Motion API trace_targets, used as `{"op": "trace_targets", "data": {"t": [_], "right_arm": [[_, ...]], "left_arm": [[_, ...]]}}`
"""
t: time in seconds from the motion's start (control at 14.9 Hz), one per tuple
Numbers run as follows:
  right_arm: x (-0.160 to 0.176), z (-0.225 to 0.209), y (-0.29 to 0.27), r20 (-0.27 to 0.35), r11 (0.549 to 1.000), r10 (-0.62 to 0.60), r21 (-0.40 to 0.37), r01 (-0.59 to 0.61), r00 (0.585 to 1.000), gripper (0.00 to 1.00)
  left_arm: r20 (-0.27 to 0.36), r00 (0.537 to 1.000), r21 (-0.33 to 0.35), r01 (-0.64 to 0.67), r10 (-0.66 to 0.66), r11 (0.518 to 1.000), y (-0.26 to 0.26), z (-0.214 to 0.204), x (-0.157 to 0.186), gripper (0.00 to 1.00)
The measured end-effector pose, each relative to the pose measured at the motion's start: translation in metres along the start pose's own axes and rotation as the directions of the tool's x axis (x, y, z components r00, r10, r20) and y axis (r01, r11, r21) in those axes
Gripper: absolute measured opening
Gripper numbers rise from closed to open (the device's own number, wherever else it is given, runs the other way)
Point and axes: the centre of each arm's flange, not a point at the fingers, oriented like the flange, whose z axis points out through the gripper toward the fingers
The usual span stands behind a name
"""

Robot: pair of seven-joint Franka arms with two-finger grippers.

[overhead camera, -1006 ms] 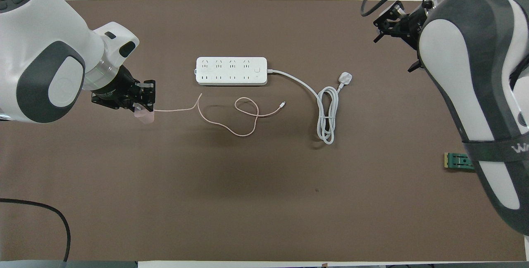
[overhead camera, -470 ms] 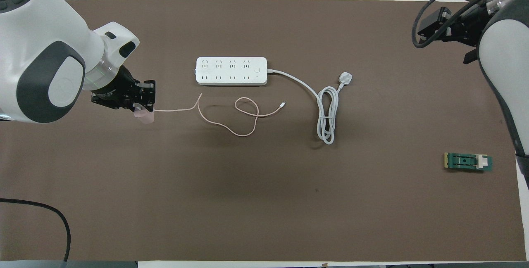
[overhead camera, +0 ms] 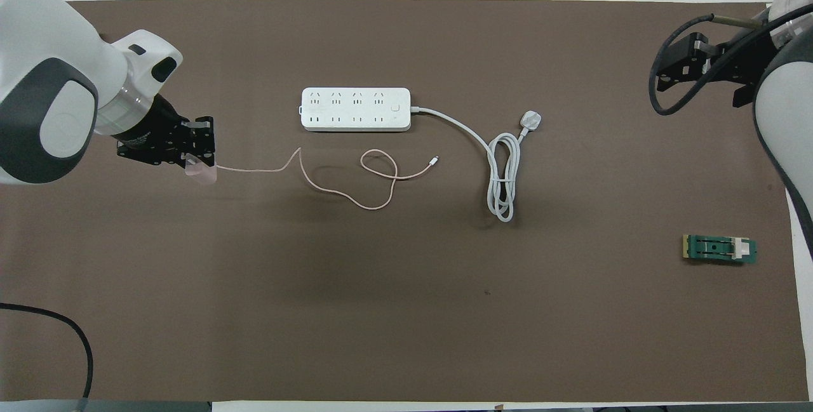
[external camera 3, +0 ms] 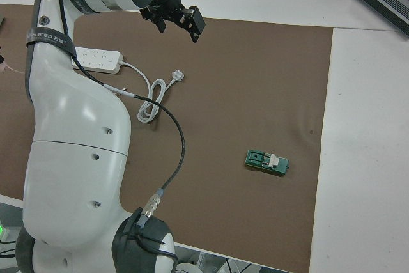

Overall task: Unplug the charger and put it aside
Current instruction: 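Carry the pink charger with the left gripper toward the switch box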

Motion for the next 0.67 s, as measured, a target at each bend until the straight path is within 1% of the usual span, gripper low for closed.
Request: {"op": "trace_targets", "data": {"t": [0.13, 0.34, 0.54, 0.67], "right_arm": [[-0.011, 0.002, 0.000, 0.016, 0.999, -0.036, -0.004, 0.036, 0.999, 1.00], [-0.030, 0.004, 0.006, 0.058, 0.993, -0.119, -0.012, 0.120, 0.991, 1.00], [-0.046, 0.007, 0.014, 0.076, 0.990, -0.142, -0.014, 0.144, 0.987, 1.00], [-0.055, 0.010, 0.022, 0.085, 0.988, -0.152, -0.015, 0.153, 0.985, 1.00]], "left_arm": [[-0.028, 0.999, -0.019, 0.028, -0.028, 0.999, -0.037, 0.009, 0.010, 0.32], [-0.090, 0.992, -0.050, 0.089, -0.094, 0.995, -0.093, 0.027, 0.020, 0.32], [-0.170, 0.974, -0.073, 0.142, -0.153, 0.987, -0.125, 0.052, 0.028, 0.32], [-0.207, 0.959, -0.087, 0.179, -0.194, 0.980, -0.147, 0.060, 0.032, 0.32]]}}
